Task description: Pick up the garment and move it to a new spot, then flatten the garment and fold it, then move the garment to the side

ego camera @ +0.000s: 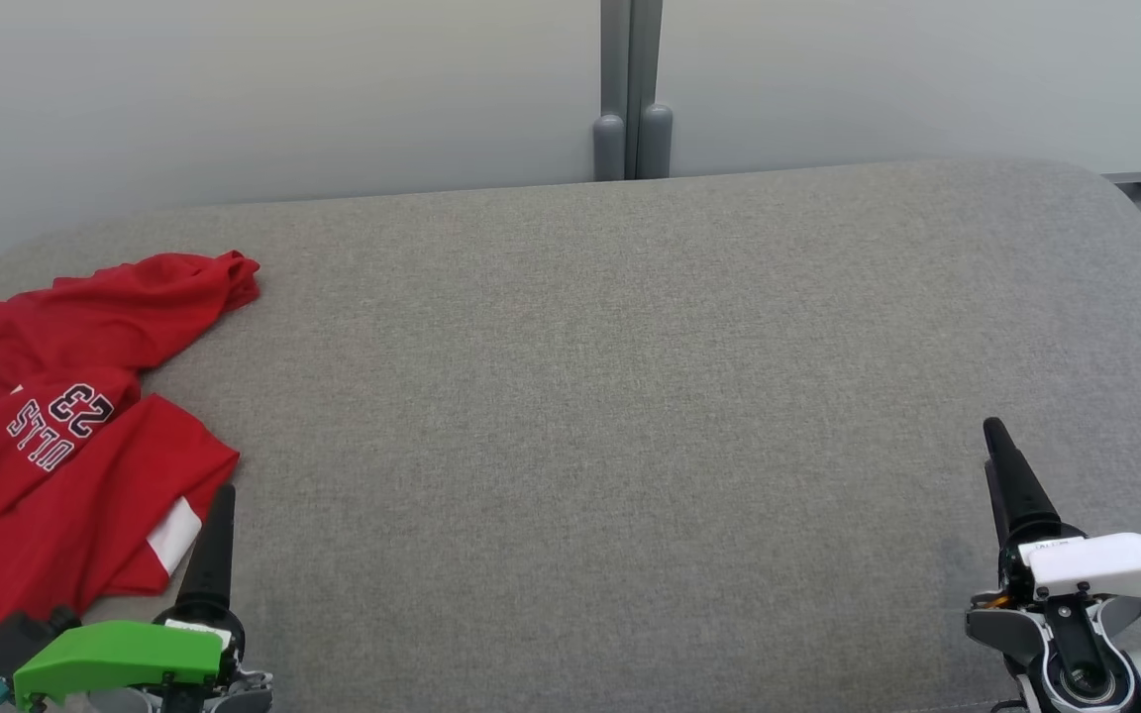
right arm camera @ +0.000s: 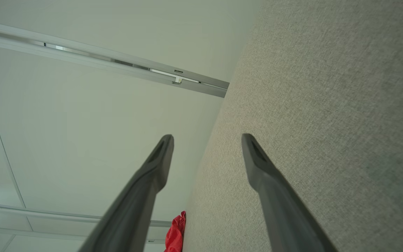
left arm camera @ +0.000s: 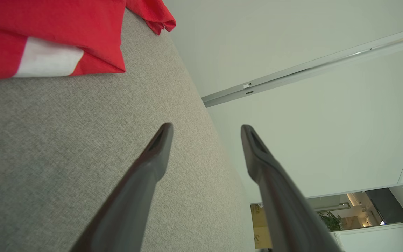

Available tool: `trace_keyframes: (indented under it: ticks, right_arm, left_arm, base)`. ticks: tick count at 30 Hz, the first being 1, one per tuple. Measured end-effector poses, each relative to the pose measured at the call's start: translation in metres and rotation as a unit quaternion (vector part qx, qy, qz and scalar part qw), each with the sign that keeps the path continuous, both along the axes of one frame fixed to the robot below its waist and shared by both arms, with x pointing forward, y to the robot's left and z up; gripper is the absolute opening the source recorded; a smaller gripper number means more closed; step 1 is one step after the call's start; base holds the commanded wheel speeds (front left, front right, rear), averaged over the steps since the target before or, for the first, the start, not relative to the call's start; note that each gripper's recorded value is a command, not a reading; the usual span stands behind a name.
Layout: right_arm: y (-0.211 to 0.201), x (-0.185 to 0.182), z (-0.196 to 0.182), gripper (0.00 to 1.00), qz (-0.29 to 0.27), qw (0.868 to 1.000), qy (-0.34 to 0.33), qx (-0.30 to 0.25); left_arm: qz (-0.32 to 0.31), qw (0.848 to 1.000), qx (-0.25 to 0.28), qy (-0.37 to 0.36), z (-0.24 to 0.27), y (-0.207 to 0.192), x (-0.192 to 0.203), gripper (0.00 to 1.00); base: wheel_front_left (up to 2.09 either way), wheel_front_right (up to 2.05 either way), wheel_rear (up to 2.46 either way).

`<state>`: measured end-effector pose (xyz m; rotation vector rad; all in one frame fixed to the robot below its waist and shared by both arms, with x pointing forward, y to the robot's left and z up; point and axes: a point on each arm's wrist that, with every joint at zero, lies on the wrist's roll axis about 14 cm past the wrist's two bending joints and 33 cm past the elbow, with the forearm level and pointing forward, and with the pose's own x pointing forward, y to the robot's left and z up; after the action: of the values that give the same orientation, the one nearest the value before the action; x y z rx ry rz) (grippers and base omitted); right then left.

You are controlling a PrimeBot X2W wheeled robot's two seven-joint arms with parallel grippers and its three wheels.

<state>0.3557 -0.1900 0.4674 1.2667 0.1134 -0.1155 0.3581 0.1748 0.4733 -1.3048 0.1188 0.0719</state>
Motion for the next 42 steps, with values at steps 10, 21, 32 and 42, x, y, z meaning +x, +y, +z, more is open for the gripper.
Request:
trace_keyframes:
  ticks: [10, 21, 32, 42]
  right_arm:
    - [0.015, 0.003, 0.012, 1.00, 0.033, 0.995, -0.016, -0.097]
    - [0.026, 0.003, 0.016, 1.00, 0.055, 0.982, -0.024, -0.178]
    - [0.034, 0.003, 0.027, 1.00, 0.063, 0.964, -0.046, -0.253]
    - [0.041, 0.002, 0.038, 1.00, 0.067, 0.942, -0.068, -0.321]
  left_arm:
    - [-0.013, 0.994, 0.110, -0.018, 0.014, -0.001, 0.003, 1.00]
    - [-0.022, 0.979, 0.201, -0.024, 0.019, -0.006, 0.003, 1.00]
    - [-0.015, 0.959, 0.280, -0.032, 0.024, -0.004, -0.002, 1.00]
    - [-0.013, 0.937, 0.347, -0.042, 0.029, -0.007, -0.006, 1.00]
  base:
    - [0.00, 0.00, 0.00]
    - [0.00, 0.00, 0.00]
    - [0.00, 0.00, 0.00]
    - [0.00, 0.00, 0.00]
